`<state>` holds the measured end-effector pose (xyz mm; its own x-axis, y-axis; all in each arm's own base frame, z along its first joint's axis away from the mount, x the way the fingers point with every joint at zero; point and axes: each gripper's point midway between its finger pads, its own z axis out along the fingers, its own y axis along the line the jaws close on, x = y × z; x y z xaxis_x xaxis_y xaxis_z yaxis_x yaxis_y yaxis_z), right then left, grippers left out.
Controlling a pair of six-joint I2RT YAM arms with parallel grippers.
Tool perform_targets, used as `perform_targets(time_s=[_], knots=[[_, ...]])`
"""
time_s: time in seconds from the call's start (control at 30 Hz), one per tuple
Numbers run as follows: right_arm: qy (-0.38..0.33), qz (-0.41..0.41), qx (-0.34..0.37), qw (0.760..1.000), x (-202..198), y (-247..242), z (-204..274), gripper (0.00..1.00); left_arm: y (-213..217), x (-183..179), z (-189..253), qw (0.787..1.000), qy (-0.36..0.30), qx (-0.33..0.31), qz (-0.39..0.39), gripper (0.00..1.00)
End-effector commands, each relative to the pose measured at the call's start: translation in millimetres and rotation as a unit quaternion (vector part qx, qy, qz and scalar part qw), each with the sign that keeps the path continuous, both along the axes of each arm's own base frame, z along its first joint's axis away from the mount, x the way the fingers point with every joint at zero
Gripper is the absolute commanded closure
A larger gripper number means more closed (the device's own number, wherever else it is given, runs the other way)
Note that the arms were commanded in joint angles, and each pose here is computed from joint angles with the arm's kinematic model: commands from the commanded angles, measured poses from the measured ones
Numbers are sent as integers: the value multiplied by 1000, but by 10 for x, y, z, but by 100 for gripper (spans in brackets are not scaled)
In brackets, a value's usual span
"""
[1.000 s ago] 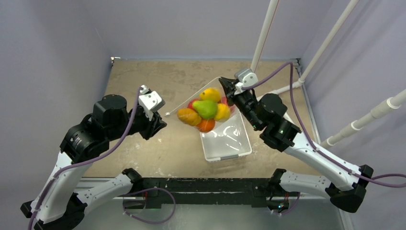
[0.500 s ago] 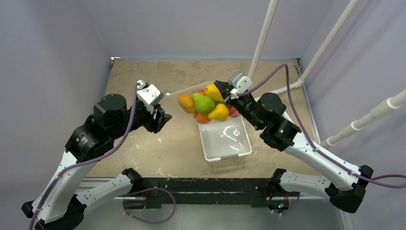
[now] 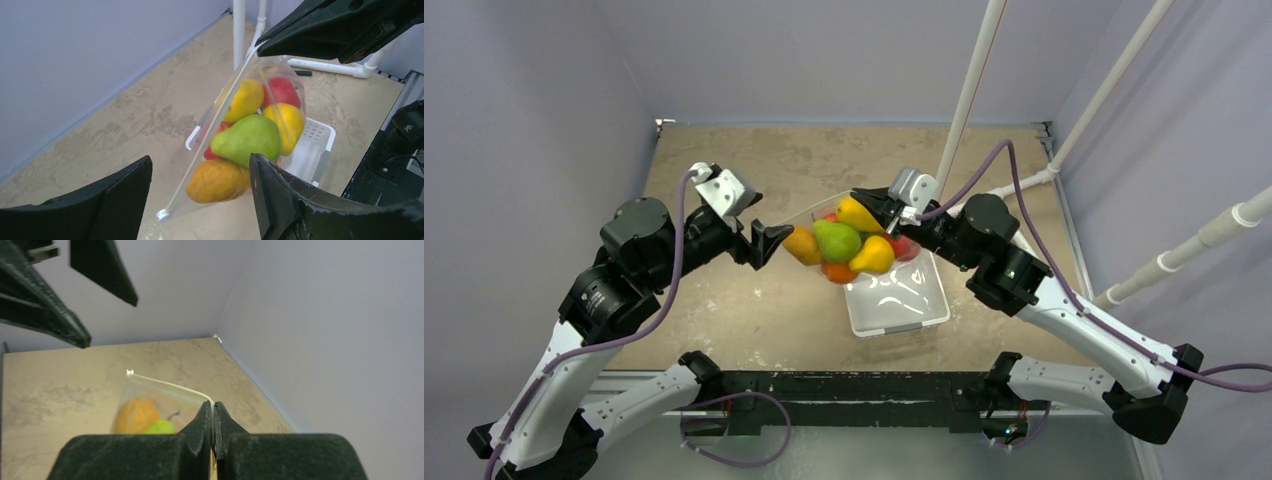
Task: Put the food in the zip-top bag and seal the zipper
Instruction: Place the zipper food storage bag at the center of the board.
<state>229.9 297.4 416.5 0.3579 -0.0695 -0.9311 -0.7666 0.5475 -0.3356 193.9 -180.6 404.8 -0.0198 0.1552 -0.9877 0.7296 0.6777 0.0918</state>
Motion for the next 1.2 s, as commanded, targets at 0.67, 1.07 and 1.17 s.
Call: perform_targets(time_s=[0.67,1.07,1.17], knots=[[-101,167,52,979,-718,51,678,100,-480,-290,-215,984,16,24,-176,16],[-110,196,60,972,-859,35,771,100,-611,-230,-515,979,49,40,-196,30],[-111,199,59,972,-865,40,770,100,-632,-247,-561,976,57,41,-204,49]])
